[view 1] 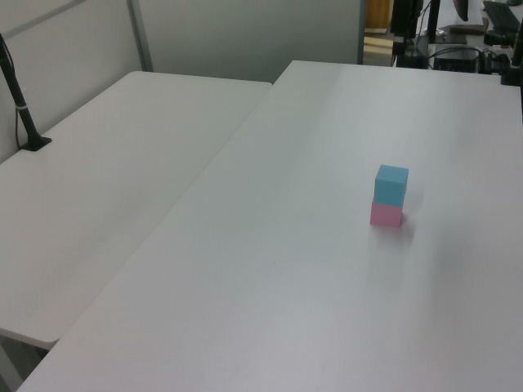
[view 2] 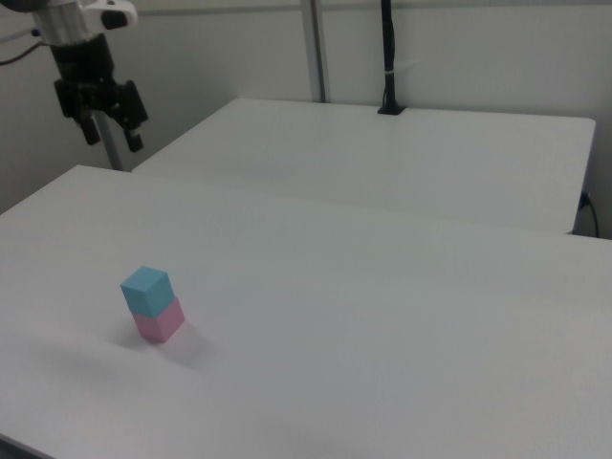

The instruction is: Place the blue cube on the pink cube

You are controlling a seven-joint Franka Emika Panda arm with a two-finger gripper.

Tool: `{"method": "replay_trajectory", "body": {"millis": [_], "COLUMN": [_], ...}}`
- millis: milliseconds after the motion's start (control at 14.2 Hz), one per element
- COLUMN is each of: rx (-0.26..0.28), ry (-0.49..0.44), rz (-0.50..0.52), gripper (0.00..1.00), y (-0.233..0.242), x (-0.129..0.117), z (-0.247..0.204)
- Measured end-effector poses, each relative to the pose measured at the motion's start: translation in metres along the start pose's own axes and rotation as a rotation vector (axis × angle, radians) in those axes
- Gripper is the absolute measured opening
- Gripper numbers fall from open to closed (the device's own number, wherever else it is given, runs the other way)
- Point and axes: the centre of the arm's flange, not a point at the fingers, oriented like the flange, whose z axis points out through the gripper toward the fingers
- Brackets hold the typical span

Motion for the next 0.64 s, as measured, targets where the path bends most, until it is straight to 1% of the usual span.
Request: {"method": "replay_trajectory", "body": {"millis": [141,353,494,635], "rx": [-0.005,-0.007,-0.008,-0.009], "ry": [-0.017,-0.008,-0.001,-0.003], "rz": [-0.014,0.018,0.046,0.058], "gripper": [1.00,1.00,1.00,1.00], "y": [0.027,0.075,0.094,0.100], "x": [0.011,0.027,0.035,0.042], "z": [0.011,0.024,0.032,0.041]}}
